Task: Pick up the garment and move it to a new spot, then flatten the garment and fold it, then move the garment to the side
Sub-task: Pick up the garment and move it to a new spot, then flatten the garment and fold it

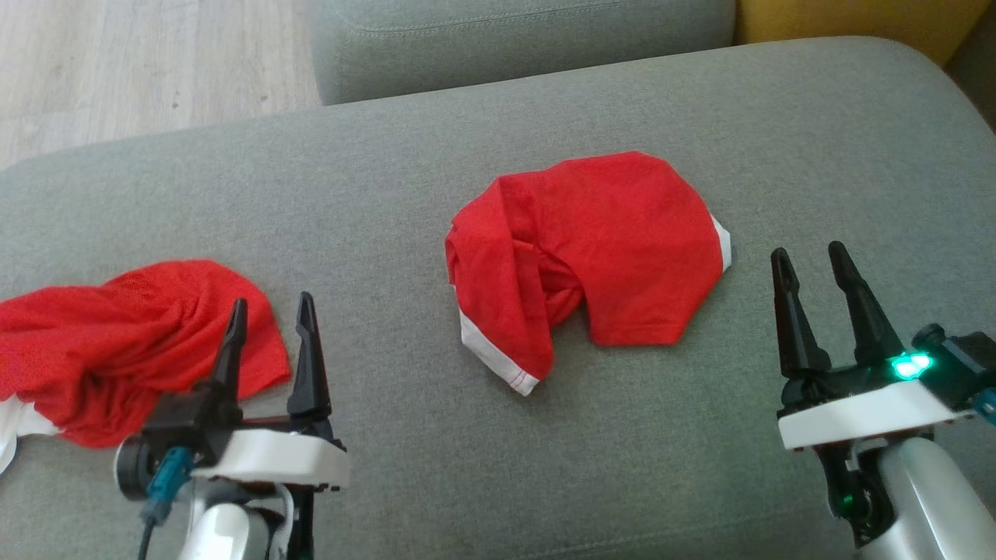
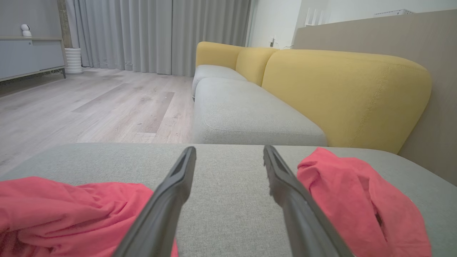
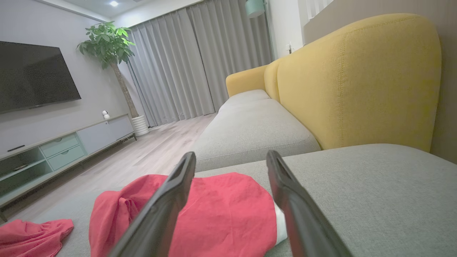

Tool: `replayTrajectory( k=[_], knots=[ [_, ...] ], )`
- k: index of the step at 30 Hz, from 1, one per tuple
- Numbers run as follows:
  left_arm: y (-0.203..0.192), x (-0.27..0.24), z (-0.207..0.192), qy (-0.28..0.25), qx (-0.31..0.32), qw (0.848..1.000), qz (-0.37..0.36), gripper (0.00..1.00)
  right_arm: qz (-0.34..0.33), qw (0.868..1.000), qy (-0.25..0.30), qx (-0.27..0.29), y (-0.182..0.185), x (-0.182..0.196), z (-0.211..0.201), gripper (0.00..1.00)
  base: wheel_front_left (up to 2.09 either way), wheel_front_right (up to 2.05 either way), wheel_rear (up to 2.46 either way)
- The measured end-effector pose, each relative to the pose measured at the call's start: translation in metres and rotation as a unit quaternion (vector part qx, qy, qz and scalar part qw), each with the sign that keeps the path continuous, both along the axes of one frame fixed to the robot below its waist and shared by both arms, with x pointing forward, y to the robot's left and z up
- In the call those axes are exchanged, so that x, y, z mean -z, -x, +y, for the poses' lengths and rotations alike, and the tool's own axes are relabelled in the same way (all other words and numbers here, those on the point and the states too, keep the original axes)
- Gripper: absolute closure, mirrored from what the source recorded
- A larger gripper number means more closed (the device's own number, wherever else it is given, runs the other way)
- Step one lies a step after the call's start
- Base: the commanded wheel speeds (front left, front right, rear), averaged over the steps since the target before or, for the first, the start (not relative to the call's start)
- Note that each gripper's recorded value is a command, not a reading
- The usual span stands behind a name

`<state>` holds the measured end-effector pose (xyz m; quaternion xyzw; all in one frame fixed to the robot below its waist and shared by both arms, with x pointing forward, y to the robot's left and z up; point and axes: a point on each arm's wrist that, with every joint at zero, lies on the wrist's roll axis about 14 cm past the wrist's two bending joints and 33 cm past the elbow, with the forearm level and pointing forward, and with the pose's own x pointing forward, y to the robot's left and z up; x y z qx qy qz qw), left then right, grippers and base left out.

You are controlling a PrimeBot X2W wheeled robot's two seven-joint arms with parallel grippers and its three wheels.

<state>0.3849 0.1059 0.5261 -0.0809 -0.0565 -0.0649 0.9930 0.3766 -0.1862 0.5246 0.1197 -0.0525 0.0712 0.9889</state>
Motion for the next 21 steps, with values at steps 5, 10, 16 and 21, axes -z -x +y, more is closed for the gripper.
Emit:
replayTrajectory(
  k=[5, 10, 16, 21],
  knots=[
    [0.000, -0.003, -0.006, 0.003, 0.008, 1.000, -0.005, 0.00, -0.002, 1.000, 0.001, 0.000, 0.002, -0.002, 0.000, 0.00, 0.00, 0.00, 0.00],
    [-0.001, -0.005, -0.003, 0.001, 0.005, 1.000, -0.009, 0.00, -0.001, 1.000, 0.001, 0.001, 0.004, -0.001, -0.001, 0.00, 0.00, 0.00, 0.00],
    [-0.002, -0.006, 0.000, 0.000, -0.001, 1.000, -0.011, 0.00, -0.002, 1.000, 0.002, 0.000, 0.005, -0.001, 0.000, 0.00, 0.00, 0.00, 0.00],
    [-0.001, -0.005, 0.004, 0.000, -0.009, 1.000, -0.009, 0.00, 0.001, 1.000, -0.002, -0.011, 0.004, 0.000, 0.008, 0.00, 0.00, 0.00, 0.00]
  ],
)
